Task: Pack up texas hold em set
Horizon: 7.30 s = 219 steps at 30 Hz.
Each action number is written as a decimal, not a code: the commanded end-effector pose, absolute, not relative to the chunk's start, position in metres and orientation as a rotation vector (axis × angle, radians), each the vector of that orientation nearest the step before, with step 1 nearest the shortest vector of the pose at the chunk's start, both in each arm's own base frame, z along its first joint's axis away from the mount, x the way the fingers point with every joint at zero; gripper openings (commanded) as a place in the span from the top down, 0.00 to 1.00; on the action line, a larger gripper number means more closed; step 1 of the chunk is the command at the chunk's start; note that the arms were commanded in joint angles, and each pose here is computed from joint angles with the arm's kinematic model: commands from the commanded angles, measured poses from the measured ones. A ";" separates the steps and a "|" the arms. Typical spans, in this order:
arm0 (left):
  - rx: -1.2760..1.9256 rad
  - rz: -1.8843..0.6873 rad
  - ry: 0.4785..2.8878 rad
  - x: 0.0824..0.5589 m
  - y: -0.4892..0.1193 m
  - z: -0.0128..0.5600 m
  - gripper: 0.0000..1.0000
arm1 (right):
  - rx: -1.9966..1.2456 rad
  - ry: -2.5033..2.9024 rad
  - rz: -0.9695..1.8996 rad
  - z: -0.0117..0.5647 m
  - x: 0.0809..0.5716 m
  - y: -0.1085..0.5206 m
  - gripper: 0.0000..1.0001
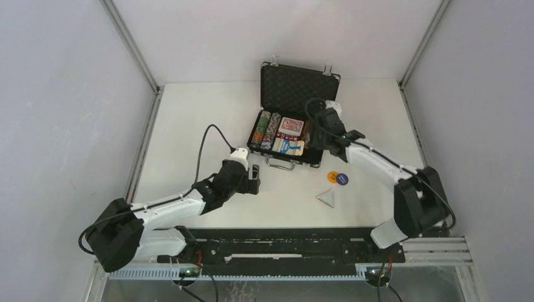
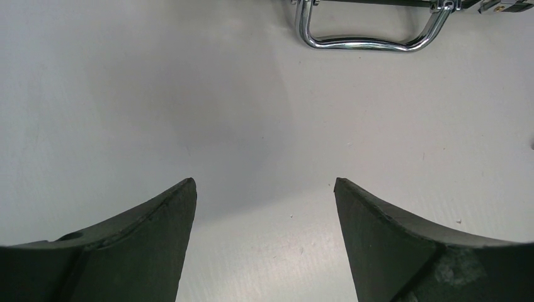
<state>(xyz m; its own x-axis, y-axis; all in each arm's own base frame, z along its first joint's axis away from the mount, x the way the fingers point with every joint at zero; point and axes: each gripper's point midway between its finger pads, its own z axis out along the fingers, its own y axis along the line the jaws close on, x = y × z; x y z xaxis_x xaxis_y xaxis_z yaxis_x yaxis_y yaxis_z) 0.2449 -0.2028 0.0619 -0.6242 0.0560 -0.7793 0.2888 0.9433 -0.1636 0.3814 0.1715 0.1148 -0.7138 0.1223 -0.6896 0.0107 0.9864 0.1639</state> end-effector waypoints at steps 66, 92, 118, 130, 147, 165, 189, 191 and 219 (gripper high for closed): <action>0.241 -0.581 2.172 0.247 -0.242 0.097 0.16 | 0.014 2.635 0.003 0.011 0.184 0.155 0.33; 0.245 -0.573 2.178 0.247 -0.242 0.095 0.16 | -0.089 2.398 0.163 0.117 0.293 0.205 0.46; 0.251 -0.528 2.188 0.250 -0.238 0.090 0.16 | -0.158 2.387 0.199 0.122 0.412 0.250 0.17; 0.246 -0.532 2.177 0.250 -0.237 0.093 0.16 | 0.050 2.427 0.023 0.099 0.351 0.162 0.15; 0.256 -0.586 2.183 0.246 -0.245 0.094 0.16 | 0.434 2.502 -0.137 0.040 0.286 0.068 0.05; 0.264 -0.599 2.193 0.245 -0.248 0.091 0.16 | 0.483 2.606 -0.023 0.008 0.272 0.076 0.29; 0.266 -0.594 2.205 0.245 -0.249 0.088 0.16 | 0.412 2.596 -0.007 0.015 0.267 0.085 0.19; 0.267 -0.597 2.206 0.245 -0.249 0.088 0.16 | 0.400 2.605 -0.012 0.015 0.264 0.088 0.20; 0.266 -0.594 2.204 0.246 -0.249 0.088 0.16 | 0.358 2.656 -0.101 0.004 0.253 0.100 0.41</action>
<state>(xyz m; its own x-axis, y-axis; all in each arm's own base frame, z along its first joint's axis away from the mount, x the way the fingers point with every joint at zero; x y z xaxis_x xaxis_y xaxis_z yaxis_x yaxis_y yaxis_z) 0.2309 -0.2283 0.0564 -0.6822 0.0525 -0.7293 0.3597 0.8925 -0.2722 0.2604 0.1004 0.0114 -0.8438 0.2348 -0.4826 0.2524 0.9672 0.0294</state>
